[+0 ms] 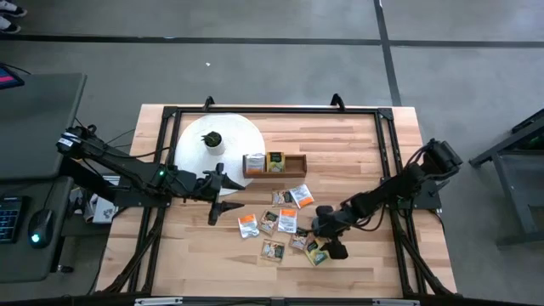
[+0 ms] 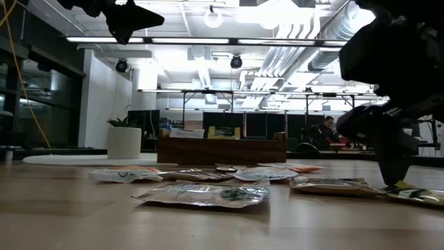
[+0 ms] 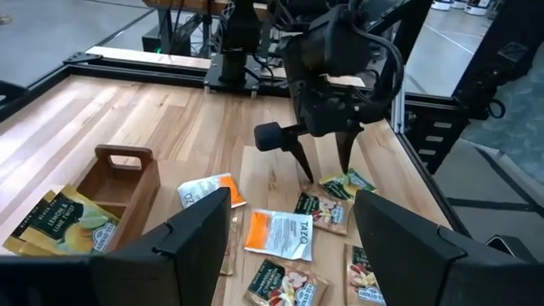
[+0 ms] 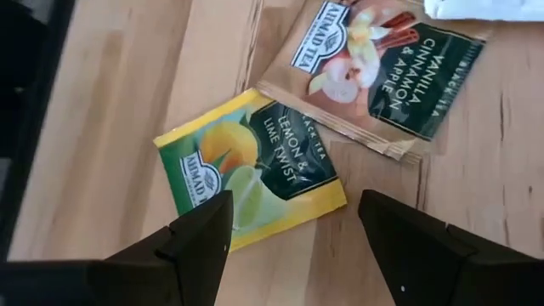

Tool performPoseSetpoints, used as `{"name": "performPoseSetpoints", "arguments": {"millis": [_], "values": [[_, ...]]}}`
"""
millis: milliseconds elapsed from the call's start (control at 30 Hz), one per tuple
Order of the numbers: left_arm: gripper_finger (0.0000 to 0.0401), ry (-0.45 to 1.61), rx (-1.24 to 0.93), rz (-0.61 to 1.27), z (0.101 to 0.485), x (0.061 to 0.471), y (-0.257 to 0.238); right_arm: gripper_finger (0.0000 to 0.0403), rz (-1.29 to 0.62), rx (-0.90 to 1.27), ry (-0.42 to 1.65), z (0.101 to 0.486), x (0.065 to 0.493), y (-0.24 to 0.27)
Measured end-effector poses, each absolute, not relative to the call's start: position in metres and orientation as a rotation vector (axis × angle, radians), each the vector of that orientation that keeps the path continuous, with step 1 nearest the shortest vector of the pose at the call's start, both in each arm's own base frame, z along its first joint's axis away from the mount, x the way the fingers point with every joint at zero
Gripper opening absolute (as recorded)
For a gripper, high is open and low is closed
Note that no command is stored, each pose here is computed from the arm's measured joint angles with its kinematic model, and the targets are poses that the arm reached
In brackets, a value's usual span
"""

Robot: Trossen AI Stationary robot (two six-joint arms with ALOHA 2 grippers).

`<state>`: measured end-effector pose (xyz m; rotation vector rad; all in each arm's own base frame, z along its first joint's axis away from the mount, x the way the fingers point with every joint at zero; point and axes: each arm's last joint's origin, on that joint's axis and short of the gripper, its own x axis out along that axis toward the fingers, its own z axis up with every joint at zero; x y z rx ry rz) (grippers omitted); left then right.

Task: Pick & Place Tea
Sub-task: Put the yellow tea bag into the middle section of the wooden organizer

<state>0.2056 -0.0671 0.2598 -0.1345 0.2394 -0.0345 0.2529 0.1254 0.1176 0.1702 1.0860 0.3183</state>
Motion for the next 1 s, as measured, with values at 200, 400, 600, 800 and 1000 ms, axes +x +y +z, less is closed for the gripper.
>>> {"name": "performPoseSetpoints", "arguments": {"millis": [200, 400, 600, 800, 1000], "values": [[0.0248, 0.24, -0.135, -0.039, 0.26, 0.206, -0.067, 0.0257, 0.258, 0.139, 1.094, 0.115, 0.259, 0.126], [0.0248, 0.242, -0.137, -0.052, 0.26, 0.206, -0.068, 0.0257, 0.228, 0.098, 1.1, 0.107, 0.261, 0.132], [0.0248, 0.244, -0.138, -0.06, 0.26, 0.206, -0.068, 0.0257, 0.193, 0.035, 1.08, 0.106, 0.256, 0.14], [0.0248, 0.25, -0.137, -0.066, 0.259, 0.205, -0.068, 0.0257, 0.199, -0.01, 1.075, 0.105, 0.25, 0.148], [0.0248, 0.279, -0.138, -0.077, 0.257, 0.205, -0.068, 0.0257, 0.204, -0.011, 1.077, 0.104, 0.247, 0.152]]}}
